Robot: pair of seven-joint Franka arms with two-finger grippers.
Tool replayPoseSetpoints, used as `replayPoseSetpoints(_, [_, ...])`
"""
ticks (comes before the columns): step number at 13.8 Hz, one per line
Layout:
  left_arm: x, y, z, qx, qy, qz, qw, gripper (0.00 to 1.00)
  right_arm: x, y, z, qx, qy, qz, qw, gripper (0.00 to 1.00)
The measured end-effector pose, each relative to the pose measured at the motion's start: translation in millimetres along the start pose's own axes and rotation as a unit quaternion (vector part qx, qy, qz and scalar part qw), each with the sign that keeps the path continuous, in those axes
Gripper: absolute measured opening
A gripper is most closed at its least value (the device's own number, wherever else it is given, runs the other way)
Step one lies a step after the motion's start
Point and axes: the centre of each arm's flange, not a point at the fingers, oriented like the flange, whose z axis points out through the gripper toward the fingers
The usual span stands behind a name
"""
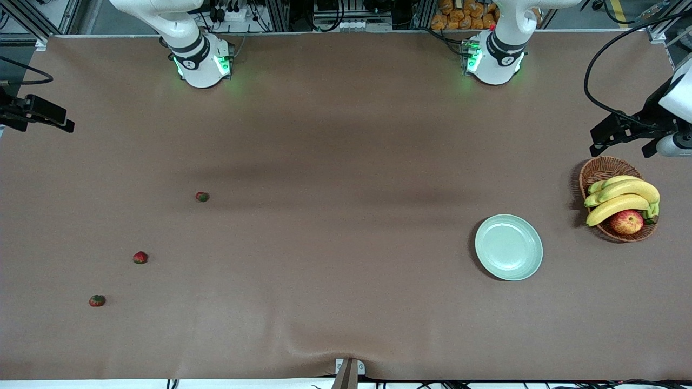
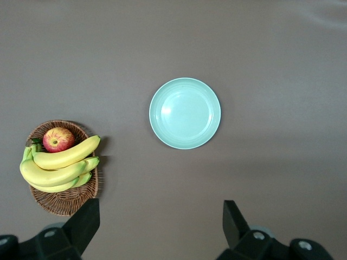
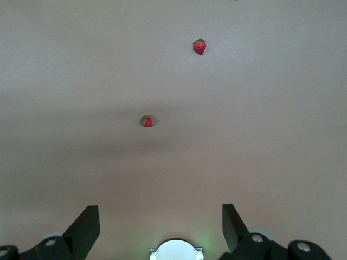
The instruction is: Collect all strawberries into plate
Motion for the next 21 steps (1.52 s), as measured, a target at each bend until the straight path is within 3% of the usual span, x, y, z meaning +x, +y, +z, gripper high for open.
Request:
replayPoseSetpoints(17, [-0.4, 0.1, 0.8, 0.000, -0.003, 0.000, 1.000, 1.00, -1.0, 6.5, 2.2, 0.001, -0.006, 0.006, 1.000, 1.00])
replayPoseSetpoints(21, [3.2, -0.5, 11.5, 0.001, -0.014, -0.001, 1.000, 1.00, 4.6, 18.2, 16.5, 0.002, -0.021, 0.017, 1.000, 1.00])
